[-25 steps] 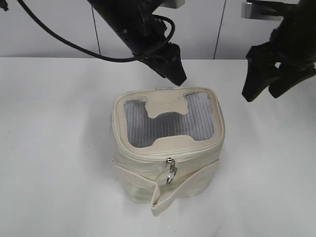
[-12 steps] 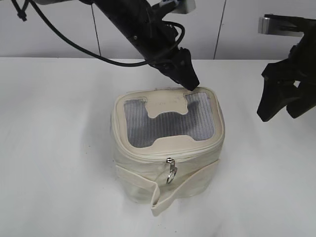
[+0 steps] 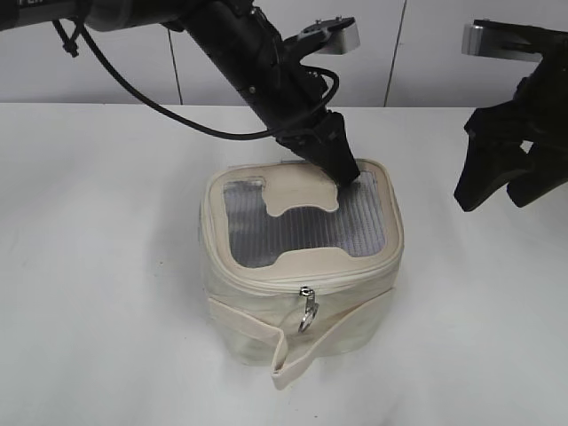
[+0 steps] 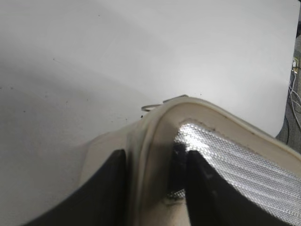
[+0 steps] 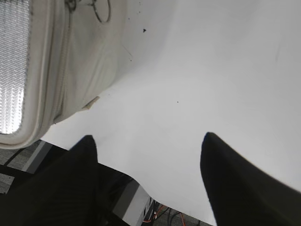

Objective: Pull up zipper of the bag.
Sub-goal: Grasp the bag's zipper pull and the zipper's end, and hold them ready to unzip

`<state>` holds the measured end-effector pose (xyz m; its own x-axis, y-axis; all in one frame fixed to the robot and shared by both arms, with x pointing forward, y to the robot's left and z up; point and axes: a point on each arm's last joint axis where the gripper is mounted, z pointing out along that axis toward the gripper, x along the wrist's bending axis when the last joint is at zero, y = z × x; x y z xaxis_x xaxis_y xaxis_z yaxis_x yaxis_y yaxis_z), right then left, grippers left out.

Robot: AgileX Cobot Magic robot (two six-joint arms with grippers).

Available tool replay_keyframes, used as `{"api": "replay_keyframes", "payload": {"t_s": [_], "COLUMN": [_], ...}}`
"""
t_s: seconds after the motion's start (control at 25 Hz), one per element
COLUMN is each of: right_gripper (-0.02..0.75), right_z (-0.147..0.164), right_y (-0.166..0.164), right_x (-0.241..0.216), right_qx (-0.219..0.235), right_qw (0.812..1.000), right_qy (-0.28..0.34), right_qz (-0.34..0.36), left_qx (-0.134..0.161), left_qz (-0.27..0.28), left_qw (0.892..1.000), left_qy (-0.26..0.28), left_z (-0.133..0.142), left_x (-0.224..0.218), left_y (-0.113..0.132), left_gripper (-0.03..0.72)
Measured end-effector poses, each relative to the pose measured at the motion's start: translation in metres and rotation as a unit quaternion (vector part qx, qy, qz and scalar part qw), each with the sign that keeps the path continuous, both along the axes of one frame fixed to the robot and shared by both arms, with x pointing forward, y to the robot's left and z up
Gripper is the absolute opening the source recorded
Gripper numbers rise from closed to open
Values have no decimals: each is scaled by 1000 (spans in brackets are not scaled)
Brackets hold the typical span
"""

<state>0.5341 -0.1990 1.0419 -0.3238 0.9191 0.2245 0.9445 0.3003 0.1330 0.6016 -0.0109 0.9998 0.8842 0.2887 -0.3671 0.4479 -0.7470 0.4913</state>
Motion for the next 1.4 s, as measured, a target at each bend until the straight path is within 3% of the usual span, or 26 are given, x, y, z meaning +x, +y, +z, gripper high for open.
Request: {"api": "replay_keyframes", "payload": {"t_s": [0.16, 0.24, 0.48, 0.96, 1.2, 1.4], "right_gripper": [534, 534, 534, 534, 534, 534], "right_z": [1, 1, -2, -57, -57, -55], "right_y": [3, 4, 5, -9, 0, 2], "right_x": [1, 2, 5, -26, -26, -23], "right_qx": [16, 23, 32, 7, 58, 72], "right_qw": [1000, 1000, 999, 996, 990, 987], "right_qy": [-8, -13, -33, -85, -115, -134], "right_qz": [-1, 0, 9, 19, 50, 51], "left_qx": [4, 5, 4, 15, 15, 14], "left_qz": [-3, -3, -2, -13, -10, -9], "left_qw": [1000, 1000, 1000, 1000, 1000, 1000], "left_qy": [6, 7, 10, -8, -8, -7], "left_z": [-4, -6, -7, 7, 7, 7], "left_x": [0, 0, 0, -9, -16, -16], "left_y": [0, -1, -1, 2, 3, 3], "left_gripper": [113, 45, 42, 42, 41, 40]}}
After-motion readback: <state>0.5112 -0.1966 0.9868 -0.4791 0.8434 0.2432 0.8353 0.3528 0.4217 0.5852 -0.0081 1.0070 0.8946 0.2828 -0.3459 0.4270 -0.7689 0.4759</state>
